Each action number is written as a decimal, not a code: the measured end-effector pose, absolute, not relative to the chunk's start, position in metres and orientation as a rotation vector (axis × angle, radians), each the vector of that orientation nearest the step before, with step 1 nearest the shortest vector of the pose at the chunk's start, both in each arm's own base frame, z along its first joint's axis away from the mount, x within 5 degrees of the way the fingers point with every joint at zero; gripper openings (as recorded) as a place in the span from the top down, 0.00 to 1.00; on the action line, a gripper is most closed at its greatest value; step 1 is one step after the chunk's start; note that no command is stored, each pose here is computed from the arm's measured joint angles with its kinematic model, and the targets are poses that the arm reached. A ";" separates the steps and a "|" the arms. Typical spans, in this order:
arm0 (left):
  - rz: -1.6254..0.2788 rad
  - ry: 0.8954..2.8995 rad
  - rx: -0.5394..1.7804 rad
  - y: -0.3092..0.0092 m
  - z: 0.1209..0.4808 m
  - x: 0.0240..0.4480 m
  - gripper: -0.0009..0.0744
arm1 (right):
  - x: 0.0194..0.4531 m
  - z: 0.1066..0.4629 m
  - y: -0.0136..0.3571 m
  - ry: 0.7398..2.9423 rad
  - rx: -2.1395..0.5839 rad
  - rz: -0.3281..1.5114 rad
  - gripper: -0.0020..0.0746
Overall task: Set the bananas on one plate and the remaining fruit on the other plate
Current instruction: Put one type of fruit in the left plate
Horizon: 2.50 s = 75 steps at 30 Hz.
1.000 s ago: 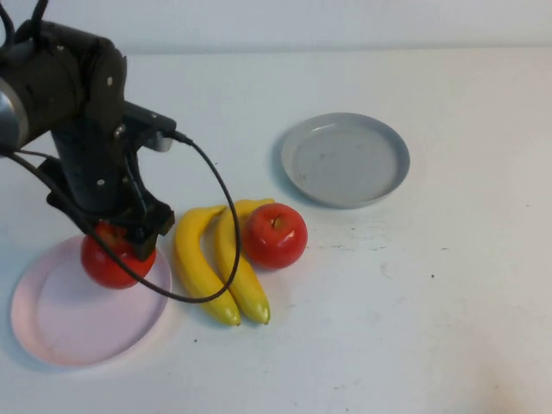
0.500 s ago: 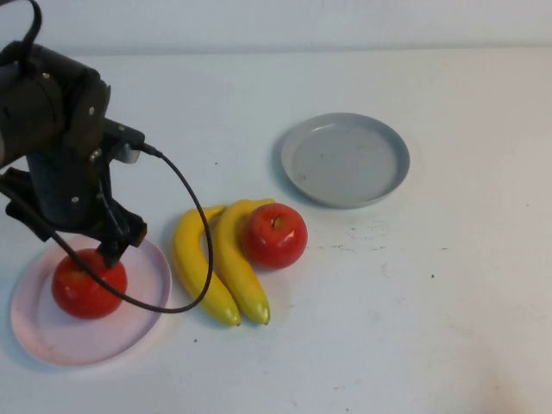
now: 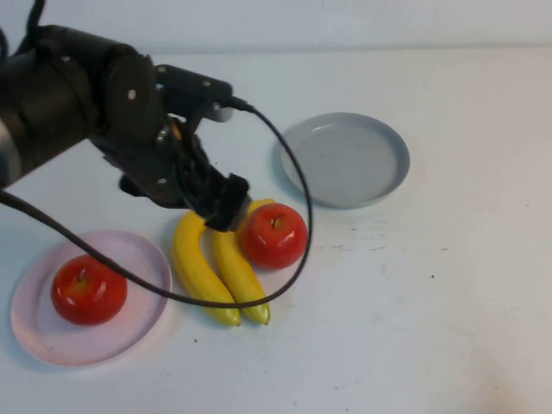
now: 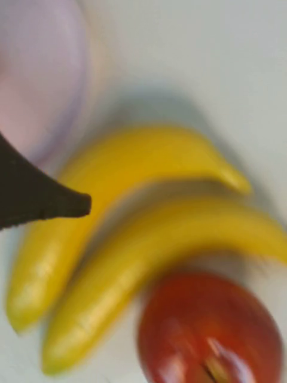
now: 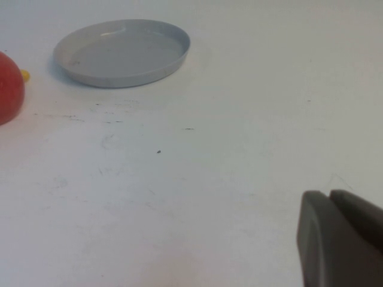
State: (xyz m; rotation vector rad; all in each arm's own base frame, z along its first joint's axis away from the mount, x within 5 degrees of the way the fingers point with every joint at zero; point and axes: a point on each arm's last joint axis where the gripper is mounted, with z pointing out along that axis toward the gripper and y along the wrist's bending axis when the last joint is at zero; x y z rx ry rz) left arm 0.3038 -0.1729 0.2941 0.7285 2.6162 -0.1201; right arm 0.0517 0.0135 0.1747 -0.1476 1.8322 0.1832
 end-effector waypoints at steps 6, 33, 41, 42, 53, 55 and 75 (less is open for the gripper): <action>-0.230 2.542 0.887 -0.220 0.290 0.315 0.10 | 0.052 0.175 0.014 1.832 -0.148 0.183 1.00; 0.007 2.426 1.421 -0.259 0.232 0.346 0.10 | 0.052 0.175 0.014 1.832 -0.148 0.183 1.00; 0.005 2.412 1.418 -0.261 0.230 0.348 0.10 | 0.052 0.175 0.014 1.832 -0.148 0.183 1.00; 0.005 2.414 1.418 -0.261 0.230 0.348 0.10 | 0.052 0.175 0.014 1.832 -0.148 0.183 1.00; 0.010 2.425 1.423 -0.260 0.230 0.347 0.24 | 0.052 0.175 0.014 1.832 -0.148 0.183 1.00; 0.010 2.425 1.423 -0.260 0.230 0.347 0.24 | 0.052 0.175 0.014 1.832 -0.148 0.183 1.00; 0.017 2.410 1.213 -0.228 0.328 0.313 0.24 | 0.052 0.175 0.014 1.832 -0.148 0.183 1.00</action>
